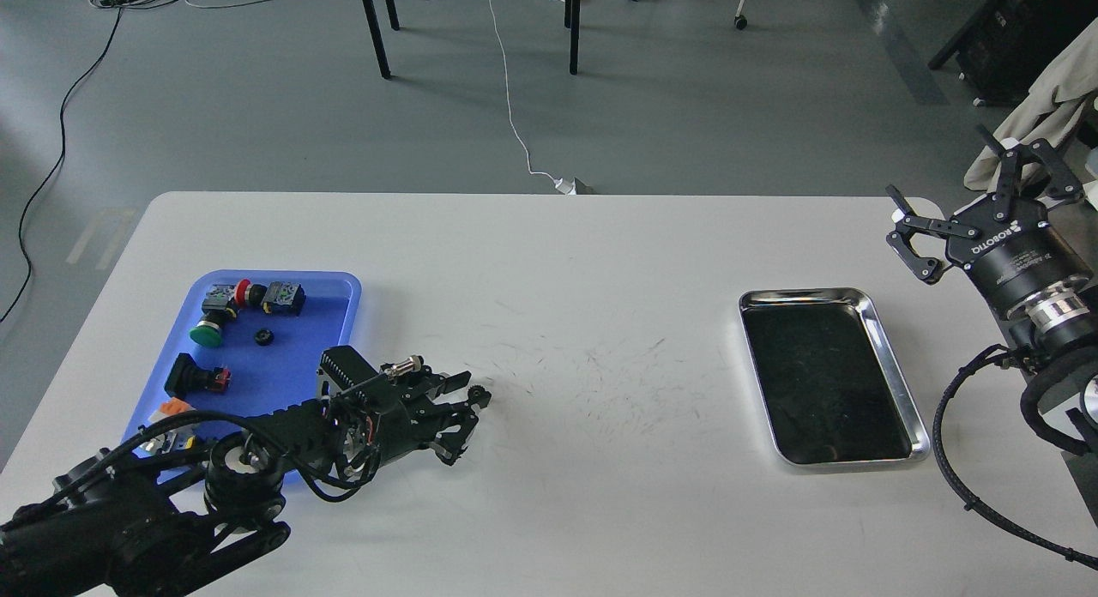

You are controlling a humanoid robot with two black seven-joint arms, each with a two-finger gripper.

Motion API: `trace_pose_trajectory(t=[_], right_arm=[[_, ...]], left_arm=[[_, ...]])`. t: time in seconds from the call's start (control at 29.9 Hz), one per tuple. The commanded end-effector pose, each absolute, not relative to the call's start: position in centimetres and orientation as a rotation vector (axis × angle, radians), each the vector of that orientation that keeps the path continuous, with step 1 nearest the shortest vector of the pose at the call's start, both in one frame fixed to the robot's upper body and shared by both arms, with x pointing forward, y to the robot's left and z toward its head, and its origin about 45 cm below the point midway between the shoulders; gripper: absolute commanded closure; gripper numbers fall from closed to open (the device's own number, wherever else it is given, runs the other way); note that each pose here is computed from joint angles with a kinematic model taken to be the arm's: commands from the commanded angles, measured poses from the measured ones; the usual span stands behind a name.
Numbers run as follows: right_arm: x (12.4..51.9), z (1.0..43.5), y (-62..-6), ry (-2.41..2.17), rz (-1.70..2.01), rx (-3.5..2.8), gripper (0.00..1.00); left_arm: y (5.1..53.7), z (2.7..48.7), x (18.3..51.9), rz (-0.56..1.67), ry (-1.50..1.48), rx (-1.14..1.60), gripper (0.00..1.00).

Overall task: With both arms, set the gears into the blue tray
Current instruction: 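Place the black part with the left gripper into the blue tray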

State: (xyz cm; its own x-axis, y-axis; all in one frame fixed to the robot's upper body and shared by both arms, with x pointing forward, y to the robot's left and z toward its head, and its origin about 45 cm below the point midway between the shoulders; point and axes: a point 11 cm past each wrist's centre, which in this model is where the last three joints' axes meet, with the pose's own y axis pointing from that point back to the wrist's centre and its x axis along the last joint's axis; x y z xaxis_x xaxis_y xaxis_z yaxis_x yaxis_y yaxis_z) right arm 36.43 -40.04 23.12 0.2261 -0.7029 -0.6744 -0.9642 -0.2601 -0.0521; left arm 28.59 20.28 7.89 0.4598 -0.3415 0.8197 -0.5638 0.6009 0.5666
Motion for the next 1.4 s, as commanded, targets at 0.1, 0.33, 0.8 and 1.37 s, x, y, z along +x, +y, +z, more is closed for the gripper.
trace_pose_trajectory(t=[0.1, 0.33, 0.8, 1.37], right_arm=[[36.4, 23.1, -40.1, 1.532, 0.747, -2.04, 0.06], [36.4, 23.2, -40.1, 1.533, 0.746, -2.041, 0.06], [36.5, 23.3, -40.1, 1.531, 0.742, -2.038, 0.06], [36.5, 23.5, -40.4, 1.534, 0.734, -2.046, 0.06]], left_arm=[[20.7, 8.2, 28.8, 0.173, -1.138, 0.976, 0.93], [22.3, 13.3, 31.8, 0.23, -1.259, 0.969, 0.93], [36.3, 21.0, 33.3, 0.427, -1.126, 1.146, 0.93], [38.4, 13.2, 26.4, 0.475, -0.924, 1.151, 0.92]])
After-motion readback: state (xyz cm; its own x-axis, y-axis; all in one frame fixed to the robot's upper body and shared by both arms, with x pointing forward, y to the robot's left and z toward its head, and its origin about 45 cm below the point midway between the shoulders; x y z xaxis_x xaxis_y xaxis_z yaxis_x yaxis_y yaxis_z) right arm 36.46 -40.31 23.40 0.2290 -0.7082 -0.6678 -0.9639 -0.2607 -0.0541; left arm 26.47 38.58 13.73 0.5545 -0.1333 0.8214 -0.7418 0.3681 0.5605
